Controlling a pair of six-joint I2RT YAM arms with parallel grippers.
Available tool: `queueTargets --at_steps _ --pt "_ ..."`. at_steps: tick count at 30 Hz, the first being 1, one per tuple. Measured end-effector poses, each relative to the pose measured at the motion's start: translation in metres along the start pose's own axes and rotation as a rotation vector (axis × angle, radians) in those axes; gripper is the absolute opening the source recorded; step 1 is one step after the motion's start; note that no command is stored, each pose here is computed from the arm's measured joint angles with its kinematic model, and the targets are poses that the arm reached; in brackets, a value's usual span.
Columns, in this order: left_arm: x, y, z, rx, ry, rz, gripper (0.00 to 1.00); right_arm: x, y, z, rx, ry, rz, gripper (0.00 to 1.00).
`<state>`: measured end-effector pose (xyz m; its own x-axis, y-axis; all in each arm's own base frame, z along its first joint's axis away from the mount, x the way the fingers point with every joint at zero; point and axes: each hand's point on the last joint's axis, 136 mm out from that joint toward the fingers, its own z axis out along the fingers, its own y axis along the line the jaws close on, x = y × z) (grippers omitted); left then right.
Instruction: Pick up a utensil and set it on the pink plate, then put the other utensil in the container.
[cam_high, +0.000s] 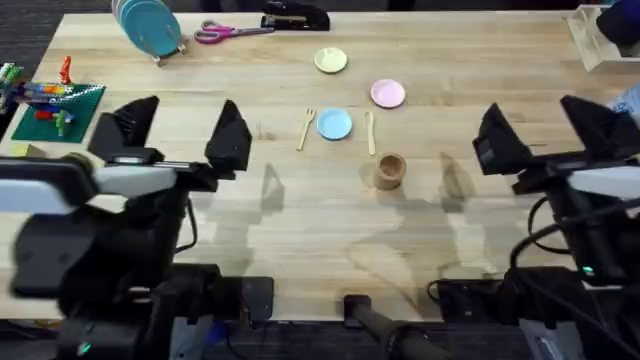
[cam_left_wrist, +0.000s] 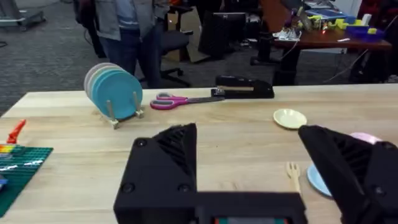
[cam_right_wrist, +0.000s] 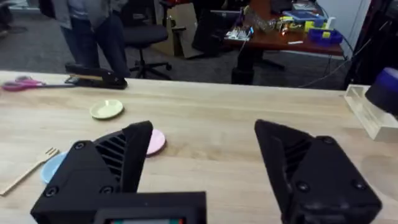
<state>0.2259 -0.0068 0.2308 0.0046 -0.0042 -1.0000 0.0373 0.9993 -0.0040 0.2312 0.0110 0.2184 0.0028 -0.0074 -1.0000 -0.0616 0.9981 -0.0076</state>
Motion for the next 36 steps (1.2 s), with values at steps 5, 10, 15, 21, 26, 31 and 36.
queueTargets --at_steps 5,10,15,21,26,31,36 --pt "-0.023 0.000 -0.008 0.000 0.027 -0.001 0.994 -0.012 0.000 -0.007 0.000 0.011 0.001 0.998" --pt "-0.035 0.000 -0.006 -0.001 0.103 -0.003 0.994 -0.021 0.001 -0.013 -0.001 0.064 0.004 0.997" --pt "-0.041 0.000 0.002 0.001 0.199 -0.007 0.994 -0.033 0.001 -0.014 -0.002 0.151 0.008 0.998" --pt "-0.038 -0.001 0.006 0.006 0.369 -0.012 0.994 -0.042 0.001 -0.015 -0.003 0.297 0.017 0.998" --pt "-0.033 -0.002 0.006 0.008 0.528 -0.019 0.994 -0.051 0.001 -0.015 -0.003 0.416 0.023 0.998" --pt "-0.031 -0.002 0.009 0.007 0.665 -0.023 0.994 -0.050 0.000 -0.010 -0.005 0.563 0.031 0.998" --pt "-0.024 -0.002 0.014 0.011 0.787 -0.019 0.992 -0.042 0.000 -0.001 -0.006 0.711 0.040 0.998"
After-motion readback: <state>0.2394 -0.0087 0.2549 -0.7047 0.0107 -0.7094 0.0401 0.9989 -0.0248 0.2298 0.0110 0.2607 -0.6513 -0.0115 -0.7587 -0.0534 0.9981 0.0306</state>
